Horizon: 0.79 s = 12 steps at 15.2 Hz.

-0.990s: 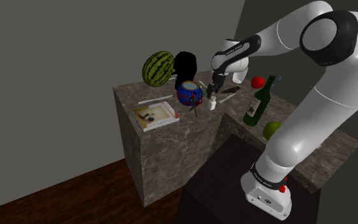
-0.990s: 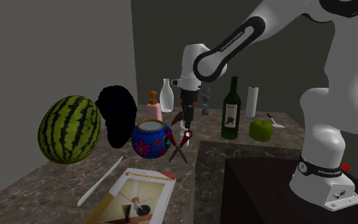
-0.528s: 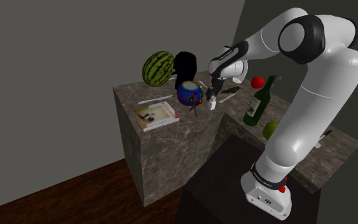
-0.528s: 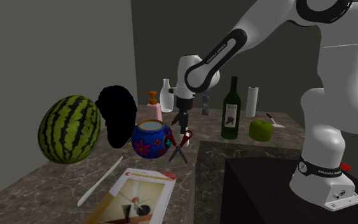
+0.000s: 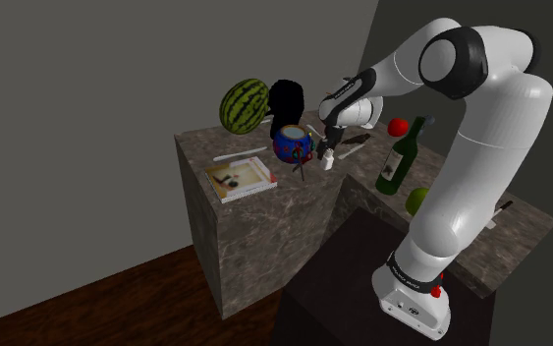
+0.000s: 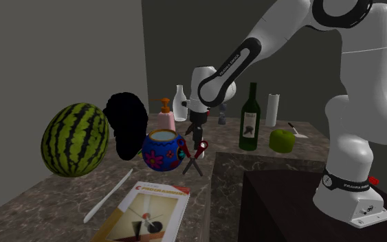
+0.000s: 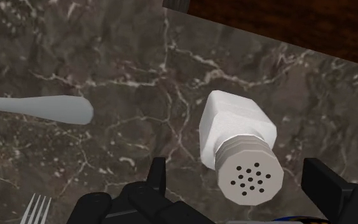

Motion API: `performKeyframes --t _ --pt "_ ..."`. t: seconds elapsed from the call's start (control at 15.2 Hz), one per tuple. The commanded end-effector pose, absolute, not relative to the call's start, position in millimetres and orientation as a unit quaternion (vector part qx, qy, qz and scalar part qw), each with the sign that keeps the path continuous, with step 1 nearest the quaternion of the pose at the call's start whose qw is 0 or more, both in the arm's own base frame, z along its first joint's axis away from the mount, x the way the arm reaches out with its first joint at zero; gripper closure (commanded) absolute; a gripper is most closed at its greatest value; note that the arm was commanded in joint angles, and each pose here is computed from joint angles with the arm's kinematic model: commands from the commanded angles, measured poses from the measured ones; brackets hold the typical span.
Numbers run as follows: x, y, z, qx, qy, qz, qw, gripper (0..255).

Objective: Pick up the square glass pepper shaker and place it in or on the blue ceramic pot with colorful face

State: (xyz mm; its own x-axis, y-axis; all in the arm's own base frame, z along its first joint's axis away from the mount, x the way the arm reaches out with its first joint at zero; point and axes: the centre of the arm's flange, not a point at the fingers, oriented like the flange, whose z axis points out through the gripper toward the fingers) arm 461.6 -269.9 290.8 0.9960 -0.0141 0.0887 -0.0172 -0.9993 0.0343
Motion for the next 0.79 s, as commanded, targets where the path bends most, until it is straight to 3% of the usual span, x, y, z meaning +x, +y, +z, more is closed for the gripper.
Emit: performKeyframes --t 0.0,0.13,0.2,0.73 --pt "461.6 -270.0 290.6 0.999 -0.008 0.044 0.018 0" --pt "461.6 -269.9 290.7 0.999 -0.008 0.044 0.018 0" --pt "461.6 -269.9 290.7 0.999 -0.008 0.044 0.018 255" --pt "461.6 -269.8 290.7 0.999 -0.008 0.044 0.018 255"
